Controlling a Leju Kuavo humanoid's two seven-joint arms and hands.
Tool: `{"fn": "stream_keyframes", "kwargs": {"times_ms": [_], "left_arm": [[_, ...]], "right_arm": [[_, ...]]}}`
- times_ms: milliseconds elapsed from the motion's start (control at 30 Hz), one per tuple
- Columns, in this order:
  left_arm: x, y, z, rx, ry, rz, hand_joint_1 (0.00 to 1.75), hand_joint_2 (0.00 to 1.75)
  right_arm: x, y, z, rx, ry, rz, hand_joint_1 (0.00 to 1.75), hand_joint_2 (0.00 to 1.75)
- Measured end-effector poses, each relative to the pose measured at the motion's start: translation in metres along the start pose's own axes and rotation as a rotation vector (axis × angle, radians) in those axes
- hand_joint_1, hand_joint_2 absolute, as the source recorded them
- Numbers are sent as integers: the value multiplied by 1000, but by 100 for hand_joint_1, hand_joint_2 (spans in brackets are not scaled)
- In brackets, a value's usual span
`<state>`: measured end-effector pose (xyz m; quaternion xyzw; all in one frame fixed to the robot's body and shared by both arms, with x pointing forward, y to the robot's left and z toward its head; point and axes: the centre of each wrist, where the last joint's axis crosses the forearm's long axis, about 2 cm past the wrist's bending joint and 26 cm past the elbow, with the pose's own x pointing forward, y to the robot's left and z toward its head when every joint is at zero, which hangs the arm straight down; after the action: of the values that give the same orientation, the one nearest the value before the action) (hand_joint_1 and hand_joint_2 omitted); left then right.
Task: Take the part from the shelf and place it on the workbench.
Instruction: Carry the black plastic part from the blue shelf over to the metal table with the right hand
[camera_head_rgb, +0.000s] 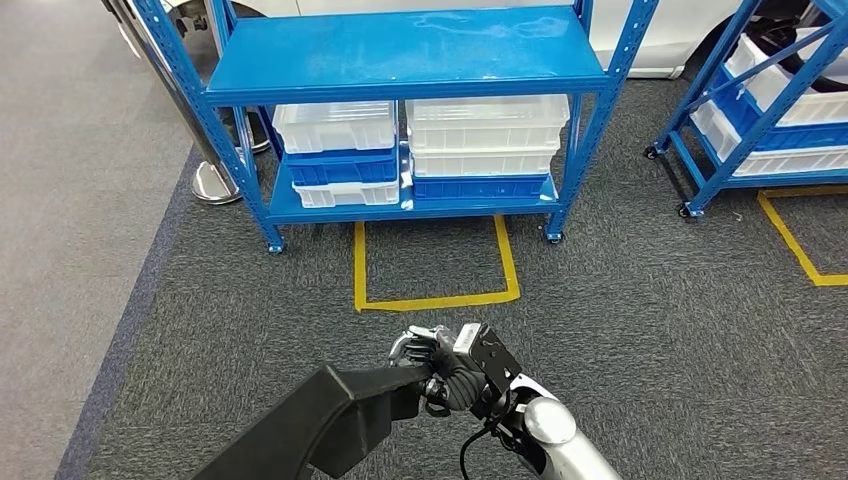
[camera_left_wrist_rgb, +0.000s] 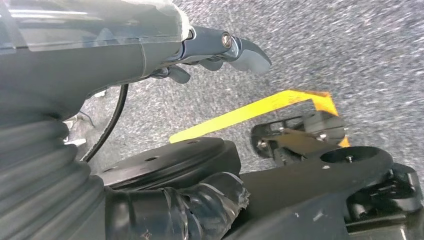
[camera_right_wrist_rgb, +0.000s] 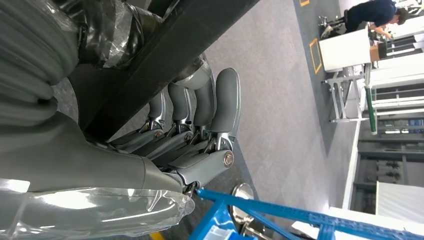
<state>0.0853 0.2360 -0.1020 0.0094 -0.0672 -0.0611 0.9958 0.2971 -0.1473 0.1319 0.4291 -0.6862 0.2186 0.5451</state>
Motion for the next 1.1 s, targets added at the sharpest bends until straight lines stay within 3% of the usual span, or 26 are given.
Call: {"fn": "stream_keyframes", "kwargs": {"times_ms": [1100], "left_arm": [[-8,-4,0,-14,22,-30,0,175]], "right_arm": [[-3,20,10,17,-65,26,175,175]]}}
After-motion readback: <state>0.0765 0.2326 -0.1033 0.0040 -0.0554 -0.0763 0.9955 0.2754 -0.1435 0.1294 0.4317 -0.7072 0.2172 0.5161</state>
